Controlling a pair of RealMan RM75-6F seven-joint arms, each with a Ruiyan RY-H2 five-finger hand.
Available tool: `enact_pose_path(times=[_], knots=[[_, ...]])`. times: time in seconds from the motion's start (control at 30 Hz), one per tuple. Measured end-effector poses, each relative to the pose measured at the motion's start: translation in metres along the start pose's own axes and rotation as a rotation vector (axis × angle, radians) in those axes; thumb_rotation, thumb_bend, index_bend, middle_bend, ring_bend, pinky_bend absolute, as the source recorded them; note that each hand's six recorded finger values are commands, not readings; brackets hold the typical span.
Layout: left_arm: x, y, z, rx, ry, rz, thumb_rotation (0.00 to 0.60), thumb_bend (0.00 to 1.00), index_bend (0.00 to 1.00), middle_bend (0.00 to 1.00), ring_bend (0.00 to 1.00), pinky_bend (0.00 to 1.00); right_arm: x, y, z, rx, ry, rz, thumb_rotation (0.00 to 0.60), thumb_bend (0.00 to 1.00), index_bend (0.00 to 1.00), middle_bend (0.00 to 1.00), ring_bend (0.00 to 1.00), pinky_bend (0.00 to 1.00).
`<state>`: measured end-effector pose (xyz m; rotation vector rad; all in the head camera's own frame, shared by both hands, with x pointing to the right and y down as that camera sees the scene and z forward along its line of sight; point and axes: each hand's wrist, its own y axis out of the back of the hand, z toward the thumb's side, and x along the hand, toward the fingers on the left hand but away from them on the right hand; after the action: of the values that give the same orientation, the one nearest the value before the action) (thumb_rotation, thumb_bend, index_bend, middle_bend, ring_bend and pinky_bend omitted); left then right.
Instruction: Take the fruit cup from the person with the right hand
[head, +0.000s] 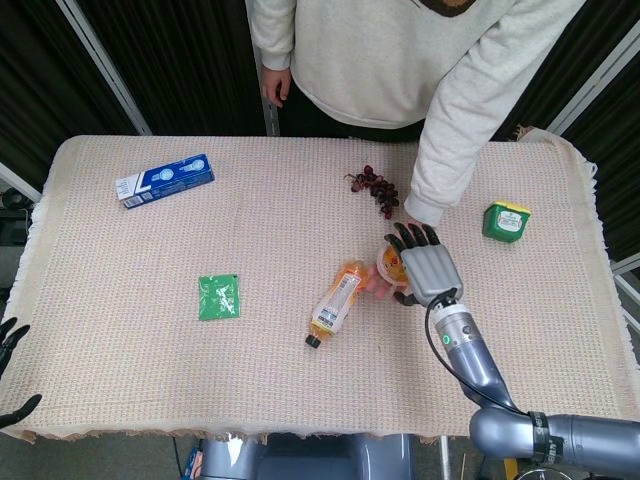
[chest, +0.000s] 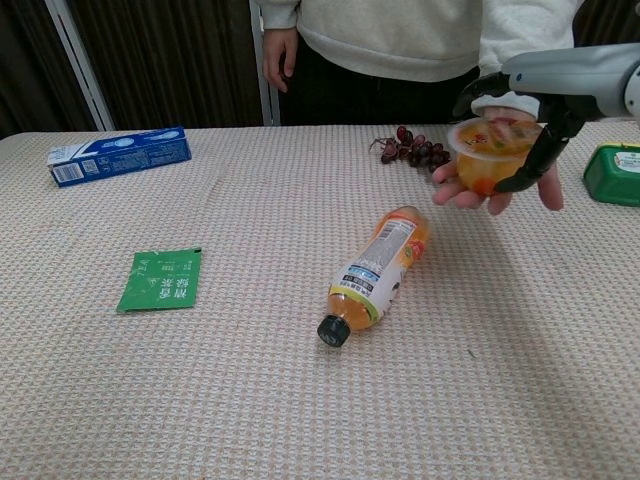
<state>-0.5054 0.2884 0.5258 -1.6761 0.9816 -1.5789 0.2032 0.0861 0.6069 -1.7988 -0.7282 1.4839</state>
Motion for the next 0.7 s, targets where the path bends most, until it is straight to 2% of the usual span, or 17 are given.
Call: enact_pose_path(times=[0.07,0.2,0.3,0.43,0.7], knots=[[0.001,0.0,0.0,-0.001,0.002,-0.005,0.6,0.24,0.07,0.0,0.0,0.0,-0.006,-0.003,-0.002,0.007,-0.013,0.008,0.6,0.17,0.29,0.2,0.11,0.15],[0.001,0.0,0.0,-0.006,0.002,-0.006,0.6,0.24,0.07,0.0,0.0,0.0,-0.011,-0.008,-0.002,0.019,-0.024,0.007,0.6,0.24,0.55,0.47,0.41,0.45],[0.0,0.001,-0.001,-0.01,0.001,-0.007,0.6,0.24,0.07,0.0,0.0,0.0,-0.013,-0.007,0.0,0.026,-0.019,-0.021,0.6,0.26,0.64,0.56,0.51,0.54],[0.0,0.001,-0.001,-0.01,-0.002,-0.008,0.6,0.24,0.07,0.0,0.0,0.0,-0.013,-0.004,0.005,0.007,0.0,-0.078,0.6,0.27,0.67,0.59,0.53,0.57],[0.0,0.001,-0.001,-0.011,-0.002,-0.007,0.6,0.24,0.08,0.0,0.0,0.0,-0.002,0.014,0.014,-0.015,0.05,-0.179,0.6,0.27,0.68,0.59,0.53,0.57]])
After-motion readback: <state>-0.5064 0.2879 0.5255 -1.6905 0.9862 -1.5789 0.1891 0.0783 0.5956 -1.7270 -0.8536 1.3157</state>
